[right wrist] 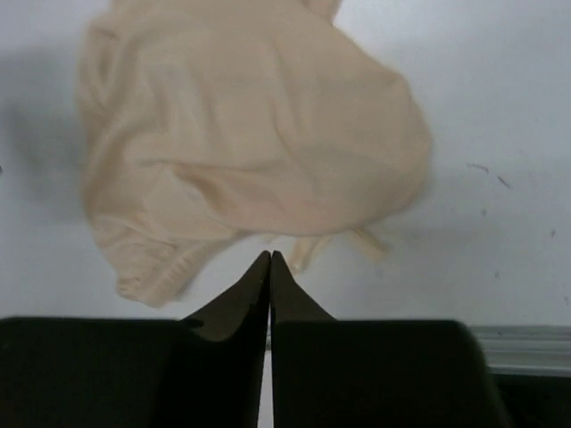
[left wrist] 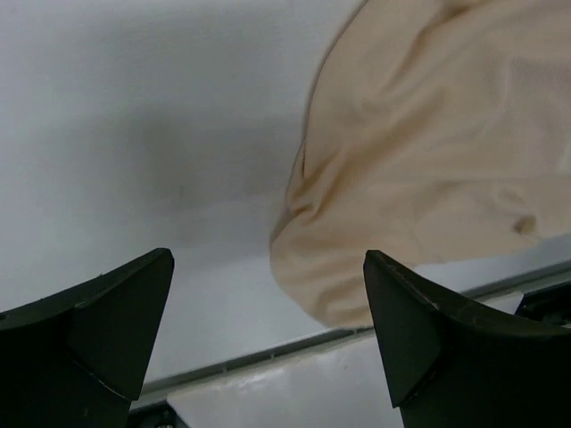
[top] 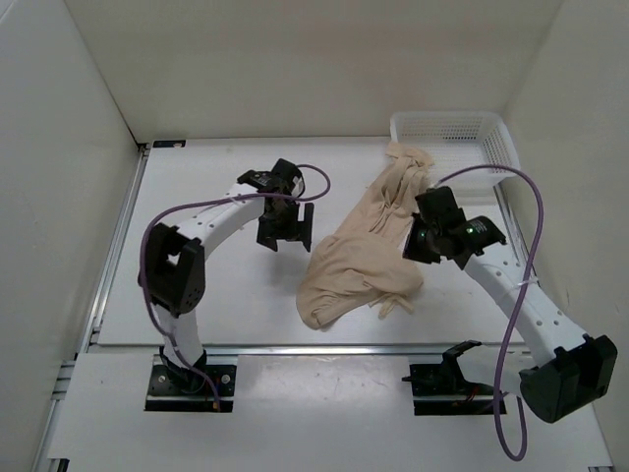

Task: Fold and stack the trousers
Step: Move the trousers to the center of the board, then flatten the trousers out

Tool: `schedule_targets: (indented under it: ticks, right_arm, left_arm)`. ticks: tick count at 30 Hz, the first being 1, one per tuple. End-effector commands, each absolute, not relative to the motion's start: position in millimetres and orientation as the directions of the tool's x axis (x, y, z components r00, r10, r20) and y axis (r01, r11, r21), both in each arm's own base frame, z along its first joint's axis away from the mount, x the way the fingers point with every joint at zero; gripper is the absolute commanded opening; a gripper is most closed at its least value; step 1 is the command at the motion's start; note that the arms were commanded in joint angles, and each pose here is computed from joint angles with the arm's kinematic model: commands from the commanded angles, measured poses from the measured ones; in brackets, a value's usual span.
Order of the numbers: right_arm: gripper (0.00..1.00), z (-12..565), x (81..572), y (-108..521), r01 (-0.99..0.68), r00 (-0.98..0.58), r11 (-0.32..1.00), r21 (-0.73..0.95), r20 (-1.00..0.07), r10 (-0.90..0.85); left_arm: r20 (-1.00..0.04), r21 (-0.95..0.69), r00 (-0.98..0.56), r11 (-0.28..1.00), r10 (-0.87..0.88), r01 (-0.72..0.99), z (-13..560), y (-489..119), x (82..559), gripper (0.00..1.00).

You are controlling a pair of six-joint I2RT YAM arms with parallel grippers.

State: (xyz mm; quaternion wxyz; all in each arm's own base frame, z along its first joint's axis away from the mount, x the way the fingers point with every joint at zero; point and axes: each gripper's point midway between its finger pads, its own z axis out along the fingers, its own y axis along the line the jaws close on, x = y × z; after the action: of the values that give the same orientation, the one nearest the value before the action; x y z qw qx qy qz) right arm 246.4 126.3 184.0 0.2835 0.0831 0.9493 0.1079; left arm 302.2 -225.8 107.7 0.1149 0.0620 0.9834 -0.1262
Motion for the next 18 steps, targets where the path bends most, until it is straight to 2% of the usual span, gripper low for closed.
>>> schedule_targets:
  ticks: [1,2,3,4,5,7,9,12,15,16,17,18]
  right_arm:
    - [0.02,153.4,216.2,121.9,0.208,-0.854,0.934,0.292,-0.411,0.319]
    - [0.02,150.4,208.6,122.6,0.257,-0.850,0.904,0.341,-0.366,0.379]
    - [0.08,144.5,205.1,124.5,0.278,-0.850,0.886,0.372,-0.333,0.407]
    - [0.46,125.9,198.8,125.9,0.304,-0.856,0.866,0.397,-0.286,0.431]
    - [0.62,123.2,198.6,124.9,0.346,-0.836,0.824,0.449,-0.252,0.488]
    - [0.95,107.1,191.8,136.3,0.373,-0.836,0.749,0.547,-0.152,0.527]
    - [1.00,99.4,190.9,137.8,0.398,-0.824,0.721,0.568,-0.123,0.552]
    - [1.00,85.7,197.5,127.4,0.435,-0.813,0.726,0.533,-0.115,0.571]
    - [1.00,83.3,220.3,122.4,0.423,-0.814,0.735,0.530,-0.134,0.565]
    - [1.00,74.4,226.7,116.6,0.443,-0.810,0.744,0.500,-0.132,0.571]
    - [1.00,78.4,239.5,113.0,0.430,-0.805,0.759,0.488,-0.172,0.567]
    - [1.00,76.2,247.2,106.0,0.413,-0.811,0.791,0.452,-0.213,0.545]
  left_arm:
    - [-0.287,-0.289,-0.953,0.939,0.100,0.186,107.8,-258.2,333.7,1.00]
    - [-0.308,-0.342,-0.946,0.916,0.100,0.209,120.2,-275.8,346.9,1.00]
    - [-0.308,-0.363,-0.946,0.906,0.103,0.217,120.4,-284.9,354.3,1.00]
    - [-0.257,-0.360,-0.960,0.910,0.113,0.204,101.6,-290.0,357.5,1.00]
    - [-0.289,-0.380,-0.950,0.897,0.117,0.226,112.7,-304.0,369.1,1.00]
    - [-0.222,-0.393,-0.966,0.895,0.133,0.213,87.5,-313.2,371.8,1.00]
    - [-0.190,-0.443,-0.971,0.869,0.146,0.218,82.0,-326.9,373.6,1.00]
    - [-0.145,-0.448,-0.974,0.866,0.176,0.223,62.3,-337.8,363.9,0.98]
    - [-0.128,-0.450,-0.973,0.863,0.191,0.229,54.2,-343.8,359.5,0.81]
    - [-0.122,-0.464,-0.972,0.854,0.203,0.237,55.4,-349.0,354.5,0.71]
    - [-0.108,-0.472,-0.972,0.850,0.207,0.233,52.3,-350.3,352.5,0.31]
    - [-0.100,-0.489,-0.972,0.841,0.211,0.233,54.0,-352.6,350.2,0.16]
